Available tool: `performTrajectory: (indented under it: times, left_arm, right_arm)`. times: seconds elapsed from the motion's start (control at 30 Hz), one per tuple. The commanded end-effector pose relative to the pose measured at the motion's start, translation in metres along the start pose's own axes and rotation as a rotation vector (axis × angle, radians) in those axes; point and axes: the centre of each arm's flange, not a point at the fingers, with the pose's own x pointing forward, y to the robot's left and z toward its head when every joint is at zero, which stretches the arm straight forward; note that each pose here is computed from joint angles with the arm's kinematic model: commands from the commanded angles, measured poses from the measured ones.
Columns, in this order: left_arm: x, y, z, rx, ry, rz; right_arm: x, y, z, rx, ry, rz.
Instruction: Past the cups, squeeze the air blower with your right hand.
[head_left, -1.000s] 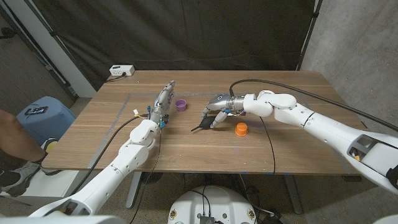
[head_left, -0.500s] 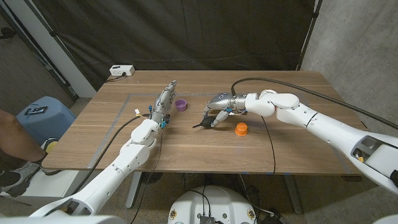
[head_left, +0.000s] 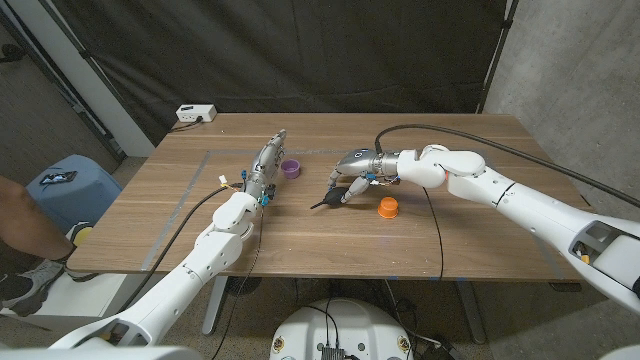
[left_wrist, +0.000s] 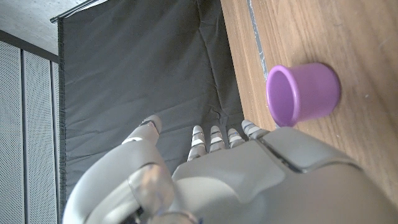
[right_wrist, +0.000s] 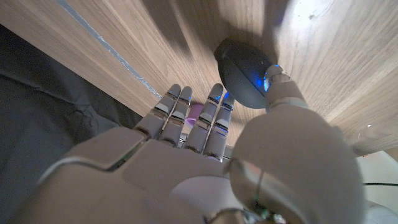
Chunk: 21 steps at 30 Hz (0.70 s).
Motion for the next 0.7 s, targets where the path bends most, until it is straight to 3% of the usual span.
performTrajectory:
  times: [0.03,0.7]
  left_arm:
    - [0.0032,-0.0009,-0.0006,0.0,0.006,-0.007]
    - [0.0091,-0.0025,-0.001,-0.004,0.007,-0.023]
  right_arm:
    - [0.0035,0.0061,0.0013,0.017,-0.005,0.015]
    - [0.0014,0.0109,0.0048,0.024,-0.009,0.041]
